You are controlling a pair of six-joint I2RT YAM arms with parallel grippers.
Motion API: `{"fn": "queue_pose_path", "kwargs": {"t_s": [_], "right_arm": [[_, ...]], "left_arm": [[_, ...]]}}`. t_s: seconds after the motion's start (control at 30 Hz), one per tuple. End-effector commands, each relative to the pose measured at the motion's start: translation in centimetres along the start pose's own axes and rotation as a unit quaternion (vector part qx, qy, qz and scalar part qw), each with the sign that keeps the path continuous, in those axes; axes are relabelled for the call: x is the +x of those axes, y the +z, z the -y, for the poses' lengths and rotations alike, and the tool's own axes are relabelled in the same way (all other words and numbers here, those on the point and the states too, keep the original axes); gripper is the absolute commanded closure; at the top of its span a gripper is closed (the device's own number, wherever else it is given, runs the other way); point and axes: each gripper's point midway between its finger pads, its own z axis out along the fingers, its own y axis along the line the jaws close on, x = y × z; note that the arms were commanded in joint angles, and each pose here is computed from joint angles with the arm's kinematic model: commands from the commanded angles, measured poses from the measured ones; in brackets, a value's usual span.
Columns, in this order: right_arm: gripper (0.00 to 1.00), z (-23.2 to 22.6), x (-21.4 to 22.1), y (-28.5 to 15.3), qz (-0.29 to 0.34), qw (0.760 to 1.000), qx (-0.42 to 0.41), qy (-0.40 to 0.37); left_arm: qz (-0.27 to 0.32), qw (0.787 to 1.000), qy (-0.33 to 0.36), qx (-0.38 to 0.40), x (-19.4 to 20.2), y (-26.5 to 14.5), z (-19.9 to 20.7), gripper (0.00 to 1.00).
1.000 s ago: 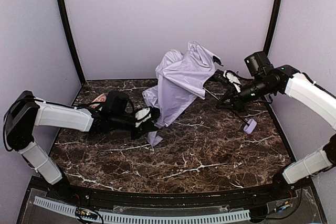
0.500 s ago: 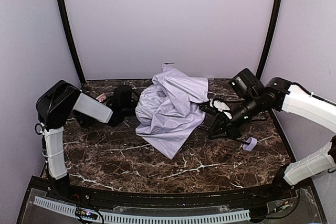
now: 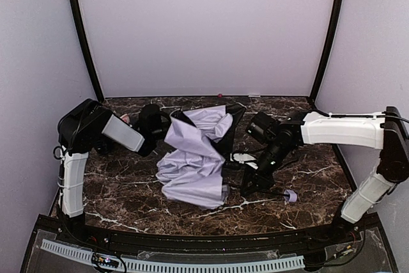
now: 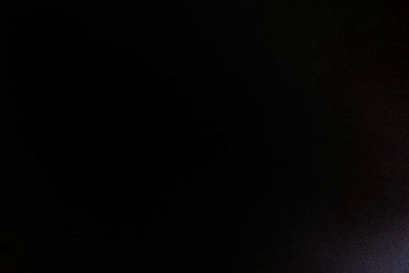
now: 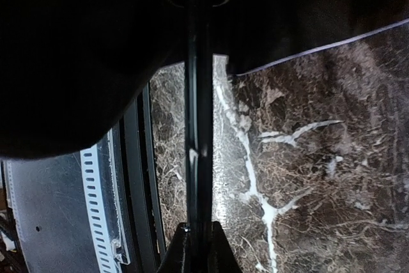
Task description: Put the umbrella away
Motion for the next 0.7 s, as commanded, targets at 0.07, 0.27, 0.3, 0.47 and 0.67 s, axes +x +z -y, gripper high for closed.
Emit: {"fn": "queue_pose_path", "kwargs": {"t_s": [0.07,0.27,0.3,0.47,0.67], "right_arm": [[1.00,-0.9,1.8,3.4,-0.045,0.997,-0.061,0.025],[1.00,-1.0,2.3,4.3,-0.056,0.995,-0.076,0.036],[1.00,-0.9,2.4,4.4,-0.061,0.995,-0.075,0.037],[1.00,-0.9,2.7,4.8,-0.071,0.993,-0.084,0.045],[1.00,-1.0,2.9,4.5,-0.068,0.994,-0.079,0.043]], "left_arm": [[-0.035,0.998,0.054,-0.007,2.3,-0.7,2.0,0.94],[-0.074,0.996,0.052,-0.007,5.0,-0.3,2.3,0.85],[-0.086,0.995,0.053,-0.011,5.7,-0.1,2.2,0.82],[-0.177,0.976,0.063,-0.113,9.9,-0.7,-1.9,0.23],[-0.223,0.951,0.055,-0.206,11.6,-2.2,-6.8,0.01]]}}
